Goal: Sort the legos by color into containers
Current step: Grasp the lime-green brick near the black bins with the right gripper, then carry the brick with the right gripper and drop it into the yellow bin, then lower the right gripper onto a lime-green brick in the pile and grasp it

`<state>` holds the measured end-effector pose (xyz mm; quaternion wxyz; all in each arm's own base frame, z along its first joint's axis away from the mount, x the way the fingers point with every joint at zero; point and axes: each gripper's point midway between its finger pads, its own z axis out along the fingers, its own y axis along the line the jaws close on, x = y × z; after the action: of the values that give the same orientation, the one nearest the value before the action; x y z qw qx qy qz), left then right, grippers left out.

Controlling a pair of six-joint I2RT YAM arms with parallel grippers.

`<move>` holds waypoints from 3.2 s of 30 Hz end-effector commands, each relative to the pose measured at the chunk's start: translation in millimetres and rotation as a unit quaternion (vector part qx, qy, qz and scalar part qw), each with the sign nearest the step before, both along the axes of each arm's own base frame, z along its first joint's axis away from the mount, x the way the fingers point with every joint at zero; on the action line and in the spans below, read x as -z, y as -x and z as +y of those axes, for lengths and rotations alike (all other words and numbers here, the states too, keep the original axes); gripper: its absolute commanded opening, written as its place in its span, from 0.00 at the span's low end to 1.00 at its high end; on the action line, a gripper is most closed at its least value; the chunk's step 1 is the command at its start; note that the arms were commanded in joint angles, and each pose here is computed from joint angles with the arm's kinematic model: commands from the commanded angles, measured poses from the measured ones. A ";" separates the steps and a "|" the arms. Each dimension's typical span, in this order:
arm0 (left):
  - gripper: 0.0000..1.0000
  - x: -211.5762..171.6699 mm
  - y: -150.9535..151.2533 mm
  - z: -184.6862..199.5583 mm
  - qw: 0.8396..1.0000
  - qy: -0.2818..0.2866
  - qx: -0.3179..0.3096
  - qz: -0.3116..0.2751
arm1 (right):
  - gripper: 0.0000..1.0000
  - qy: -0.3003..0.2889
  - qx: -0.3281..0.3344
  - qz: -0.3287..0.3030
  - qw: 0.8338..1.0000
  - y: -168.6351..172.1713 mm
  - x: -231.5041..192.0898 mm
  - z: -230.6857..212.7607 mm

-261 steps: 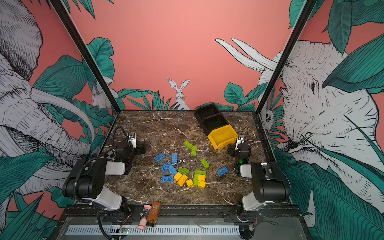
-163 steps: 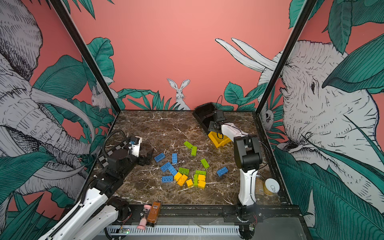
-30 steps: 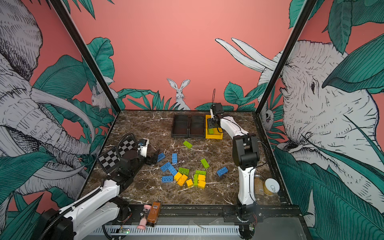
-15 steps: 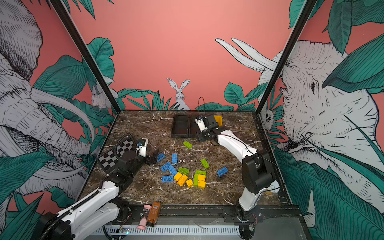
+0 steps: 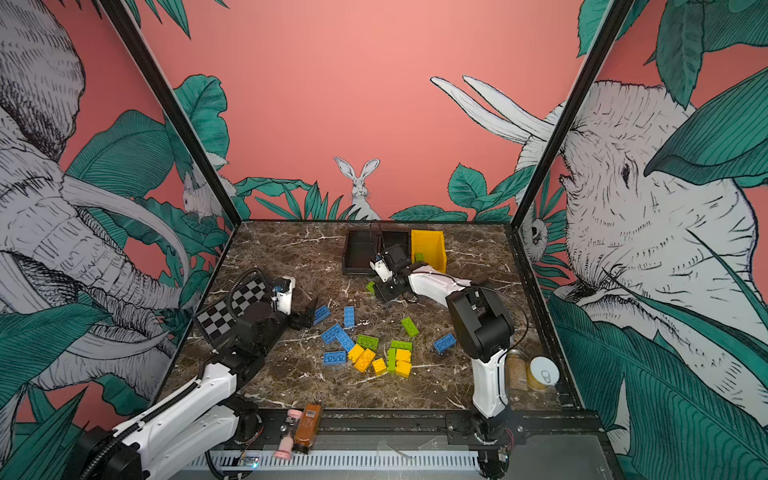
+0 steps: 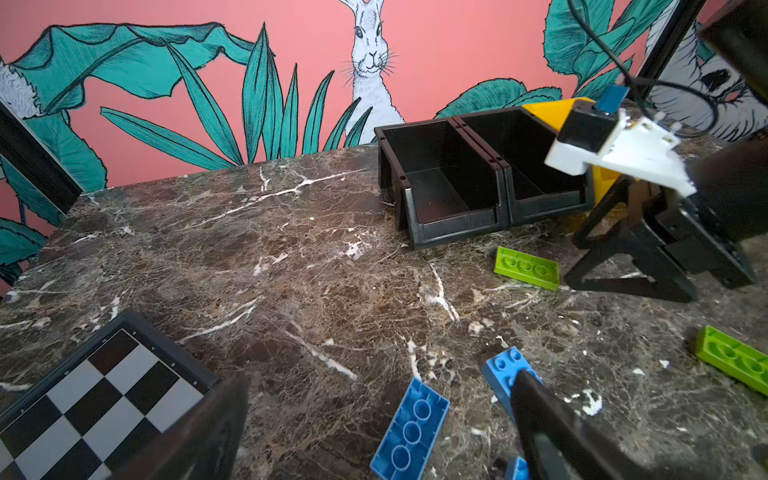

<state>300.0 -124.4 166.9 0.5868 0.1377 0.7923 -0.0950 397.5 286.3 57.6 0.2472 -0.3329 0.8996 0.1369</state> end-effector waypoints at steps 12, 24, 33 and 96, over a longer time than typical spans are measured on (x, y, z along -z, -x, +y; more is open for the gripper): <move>0.99 3.5 -2.6 4.8 1.000 -0.003 -0.014 0.003 | 0.62 0.004 -0.021 0.004 1.000 -17.3 21.6 17.9; 0.99 3.4 -3.5 5.9 1.000 -0.008 -0.018 0.003 | 0.41 0.009 -0.015 0.009 1.000 -17.2 24.0 17.9; 0.99 3.2 -4.1 8.0 1.000 -0.016 -0.022 0.004 | 0.31 -0.006 -0.019 0.003 1.000 0.8 -1.4 12.5; 0.99 5.2 -3.3 -3.2 1.000 -0.003 0.005 0.016 | 0.62 -0.019 0.146 0.004 0.989 5.0 -94.1 -121.4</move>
<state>300.4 -126.1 150.6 0.5637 0.1462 0.8079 -0.0908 441.2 138.5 159.0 0.3008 -0.1590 0.9361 0.0894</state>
